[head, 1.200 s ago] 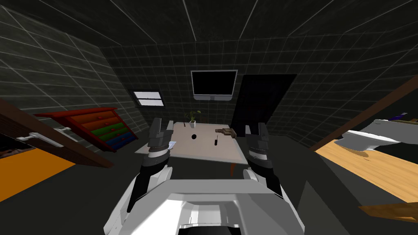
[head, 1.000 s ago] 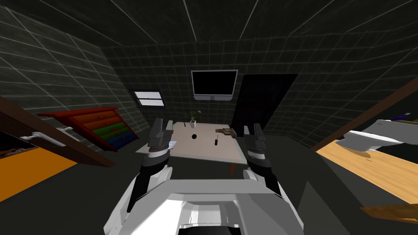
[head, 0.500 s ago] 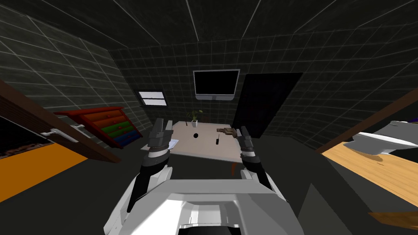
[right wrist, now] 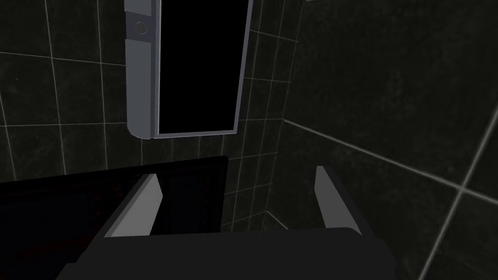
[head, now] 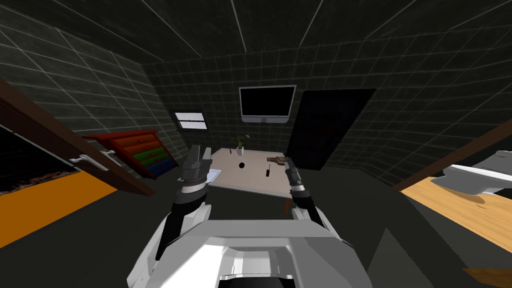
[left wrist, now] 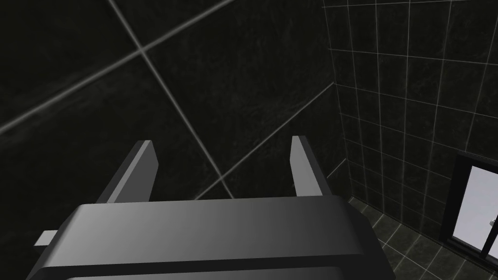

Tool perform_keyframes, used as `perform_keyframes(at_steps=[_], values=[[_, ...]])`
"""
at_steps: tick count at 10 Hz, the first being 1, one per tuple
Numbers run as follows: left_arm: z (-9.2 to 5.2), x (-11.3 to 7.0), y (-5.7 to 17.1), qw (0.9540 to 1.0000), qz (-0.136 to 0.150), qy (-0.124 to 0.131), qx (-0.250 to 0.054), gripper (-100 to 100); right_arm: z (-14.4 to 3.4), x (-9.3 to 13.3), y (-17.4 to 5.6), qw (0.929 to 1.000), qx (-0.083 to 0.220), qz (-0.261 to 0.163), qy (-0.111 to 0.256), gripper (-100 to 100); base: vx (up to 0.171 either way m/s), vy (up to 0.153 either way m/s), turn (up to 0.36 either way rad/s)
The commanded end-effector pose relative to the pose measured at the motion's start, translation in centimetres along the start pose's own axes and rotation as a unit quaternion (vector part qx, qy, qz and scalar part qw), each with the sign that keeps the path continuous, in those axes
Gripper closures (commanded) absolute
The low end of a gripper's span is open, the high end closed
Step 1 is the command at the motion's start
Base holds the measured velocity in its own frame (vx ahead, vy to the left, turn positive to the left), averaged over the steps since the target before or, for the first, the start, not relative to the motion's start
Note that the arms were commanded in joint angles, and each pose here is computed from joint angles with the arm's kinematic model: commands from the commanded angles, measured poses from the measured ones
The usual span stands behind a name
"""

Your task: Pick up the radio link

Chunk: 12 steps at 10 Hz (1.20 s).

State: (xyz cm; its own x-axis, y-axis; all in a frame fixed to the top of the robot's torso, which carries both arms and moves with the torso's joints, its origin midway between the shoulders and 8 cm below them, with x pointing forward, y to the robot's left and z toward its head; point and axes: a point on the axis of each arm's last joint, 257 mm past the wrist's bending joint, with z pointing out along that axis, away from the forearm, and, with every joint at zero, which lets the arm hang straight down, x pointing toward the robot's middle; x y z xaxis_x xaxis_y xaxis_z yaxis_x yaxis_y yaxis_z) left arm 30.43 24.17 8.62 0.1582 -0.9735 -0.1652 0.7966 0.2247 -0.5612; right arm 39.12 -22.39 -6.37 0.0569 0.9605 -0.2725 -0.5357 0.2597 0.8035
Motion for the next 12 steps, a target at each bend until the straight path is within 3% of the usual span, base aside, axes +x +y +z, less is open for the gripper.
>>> perform_keyframes(at_steps=[1, 5, 8, 11, 12], values=[[0.0, 0.0, 0.0, 1.0000, 0.000, 0.000, 0.000, 0, -0.4, 0.7, -1.7, 0.9997, 0.020, -0.004, 0.010, -100, -0.038, 0.027, 0.023], [0.0, 0.0, 0.0, 1.0000, 0.000, 0.000, 0.000, 0, -1.2, 3.0, -5.9, 0.9968, 0.066, -0.017, 0.043, -100, -0.031, 0.017, 0.043], [0.0, 0.0, 0.0, 1.0000, 0.000, 0.000, 0.000, 0, -2.1, 5.4, -9.7, 0.9907, 0.107, -0.034, 0.076, -100, -0.025, 0.026, 0.060], [0.0, 0.0, 0.0, 1.0000, 0.000, 0.000, 0.000, 0, -3.3, 6.6, -12.6, 0.9847, 0.139, -0.043, 0.096, -100, -0.025, 0.019, 0.046], [0.0, 0.0, 0.0, 1.0000, 0.000, 0.000, 0.000, 0, -3.3, 6.6, -12.6, 0.9847, 0.139, -0.043, 0.096, -100, -0.008, 0.006, -0.009]])
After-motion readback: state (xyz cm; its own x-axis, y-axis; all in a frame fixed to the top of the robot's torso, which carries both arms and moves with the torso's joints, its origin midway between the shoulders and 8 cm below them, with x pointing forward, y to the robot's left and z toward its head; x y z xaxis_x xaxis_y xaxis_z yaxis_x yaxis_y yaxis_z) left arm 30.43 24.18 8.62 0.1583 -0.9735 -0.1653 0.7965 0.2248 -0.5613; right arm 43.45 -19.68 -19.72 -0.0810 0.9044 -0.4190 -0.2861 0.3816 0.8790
